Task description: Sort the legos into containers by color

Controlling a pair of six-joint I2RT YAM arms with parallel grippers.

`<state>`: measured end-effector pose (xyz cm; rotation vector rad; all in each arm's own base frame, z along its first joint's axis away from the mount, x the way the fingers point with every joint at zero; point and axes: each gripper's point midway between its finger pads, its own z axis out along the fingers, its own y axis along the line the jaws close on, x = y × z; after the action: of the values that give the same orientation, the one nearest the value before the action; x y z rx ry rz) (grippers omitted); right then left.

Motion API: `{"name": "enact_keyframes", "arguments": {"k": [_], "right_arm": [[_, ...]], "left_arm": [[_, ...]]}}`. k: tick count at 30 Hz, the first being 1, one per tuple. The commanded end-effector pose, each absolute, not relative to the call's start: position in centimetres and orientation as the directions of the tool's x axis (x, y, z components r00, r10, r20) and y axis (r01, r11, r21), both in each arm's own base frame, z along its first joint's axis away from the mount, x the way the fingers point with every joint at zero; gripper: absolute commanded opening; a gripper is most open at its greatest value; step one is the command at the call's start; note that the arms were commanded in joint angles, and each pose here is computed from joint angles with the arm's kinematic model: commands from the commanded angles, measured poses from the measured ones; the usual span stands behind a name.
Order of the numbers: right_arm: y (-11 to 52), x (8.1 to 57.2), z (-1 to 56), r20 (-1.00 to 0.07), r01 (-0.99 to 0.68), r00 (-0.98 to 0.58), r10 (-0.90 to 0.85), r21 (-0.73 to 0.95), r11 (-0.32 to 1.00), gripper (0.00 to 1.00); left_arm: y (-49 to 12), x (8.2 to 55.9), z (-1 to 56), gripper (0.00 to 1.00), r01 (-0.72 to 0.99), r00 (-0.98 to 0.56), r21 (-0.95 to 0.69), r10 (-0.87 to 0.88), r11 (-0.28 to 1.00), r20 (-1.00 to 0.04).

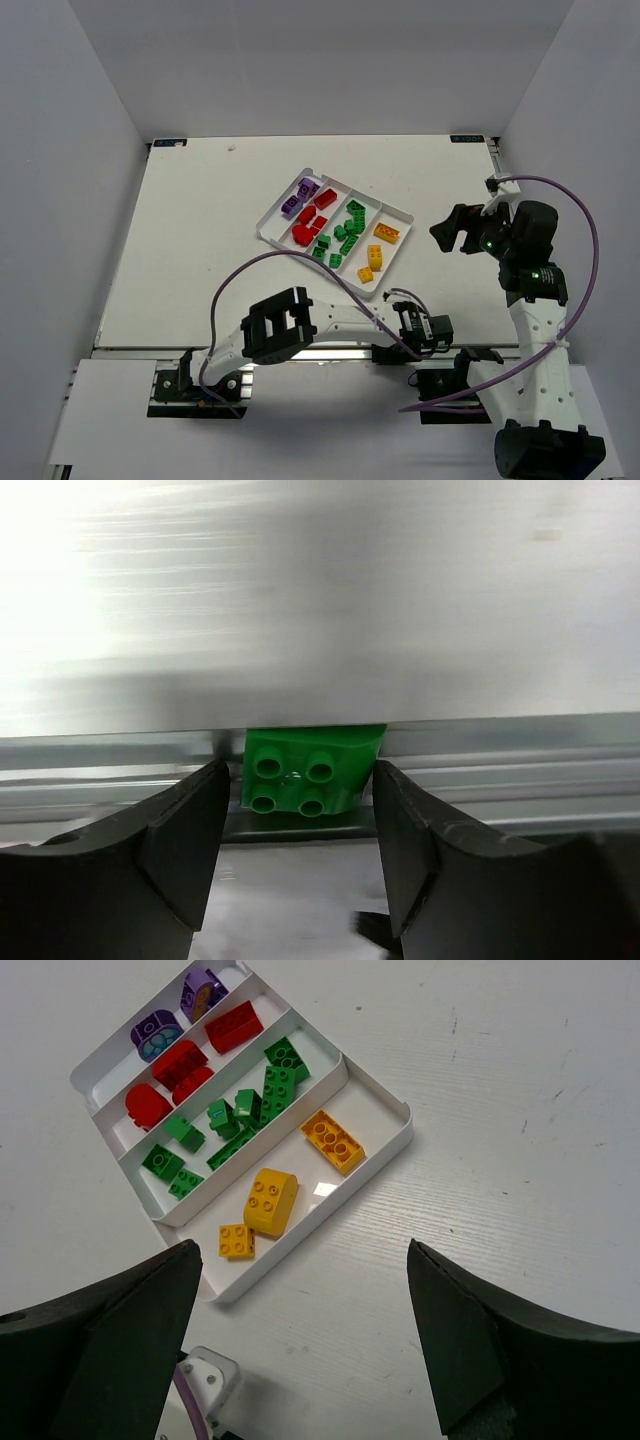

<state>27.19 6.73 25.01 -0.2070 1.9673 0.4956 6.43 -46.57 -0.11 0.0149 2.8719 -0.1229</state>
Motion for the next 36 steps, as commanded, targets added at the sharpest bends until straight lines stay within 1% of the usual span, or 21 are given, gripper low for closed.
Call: {"name": "enact_keyframes", "arguments": {"k": [1, 6, 12, 15, 16, 17, 20, 24, 27, 36], "right_arm": [[6.9, 27.1, 25.5, -0.907, -0.369, -0.413, 0.083, 0.25, 0.895, 0.88], [7.0, 27.0, 25.3, -0.903, -0.37, -0.419, 0.089, 0.26, 0.892, 0.88], [6.9, 27.0, 25.5, -0.906, -0.367, -0.414, 0.091, 0.257, 0.894, 0.88], [6.8, 26.9, 25.5, -0.906, -0.366, -0.414, 0.088, 0.254, 0.895, 0.88], [6.8, 26.9, 25.5, -0.906, -0.366, -0.414, 0.087, 0.253, 0.895, 0.88], [6.8, 26.8, 25.5, -0.906, -0.366, -0.414, 0.087, 0.253, 0.895, 0.88], [6.9, 26.8, 25.4, -0.904, -0.367, -0.418, 0.089, 0.258, 0.894, 0.88], [7.1, 26.8, 25.5, -0.903, -0.368, -0.419, 0.098, 0.268, 0.89, 0.88], [7.1, 26.8, 25.7, -0.903, -0.368, -0.417, 0.103, 0.271, 0.89, 0.88], [7.1, 26.8, 25.8, -0.902, -0.365, -0.418, 0.108, 0.275, 0.889, 0.88]], "left_arm": [[-40.2, 6.5, -2.2, 0.69, 0.011, -0.957, 0.142, 0.052, 0.99, -0.286], [-39.1, 7.1, -1.3, 0.66, 0.021, -0.944, 0.137, 0.065, 0.99, -0.324], [-39.0, 7.2, -2.1, 0.58, 0.054, -0.941, 0.146, 0.099, 0.988, -0.323], [-39.4, 7.3, -1.9, 0.44, 0.058, -0.94, 0.13, 0.098, 0.99, -0.327], [-39.6, 7.3, -1.5, 0.35, 0.058, -0.939, 0.118, 0.094, 0.991, -0.331], [-39.9, 7.3, -1.1, 0.3, 0.056, -0.937, 0.104, 0.088, 0.993, -0.337], [-40.8, 7.8, 1.0, 0.22, 0.048, -0.927, 0.047, 0.062, 0.998, -0.369], [-41.9, 8.7, 4.1, 0.2, 0.038, -0.909, -0.013, 0.029, 0.999, -0.417], [-42.3, 9.0, 5.8, 0.2, 0.034, -0.902, -0.045, 0.011, 0.998, -0.432], [-43.4, 9.1, 8.5, 0.17, 0.017, -0.898, -0.125, -0.04, 0.992, -0.439]]}}
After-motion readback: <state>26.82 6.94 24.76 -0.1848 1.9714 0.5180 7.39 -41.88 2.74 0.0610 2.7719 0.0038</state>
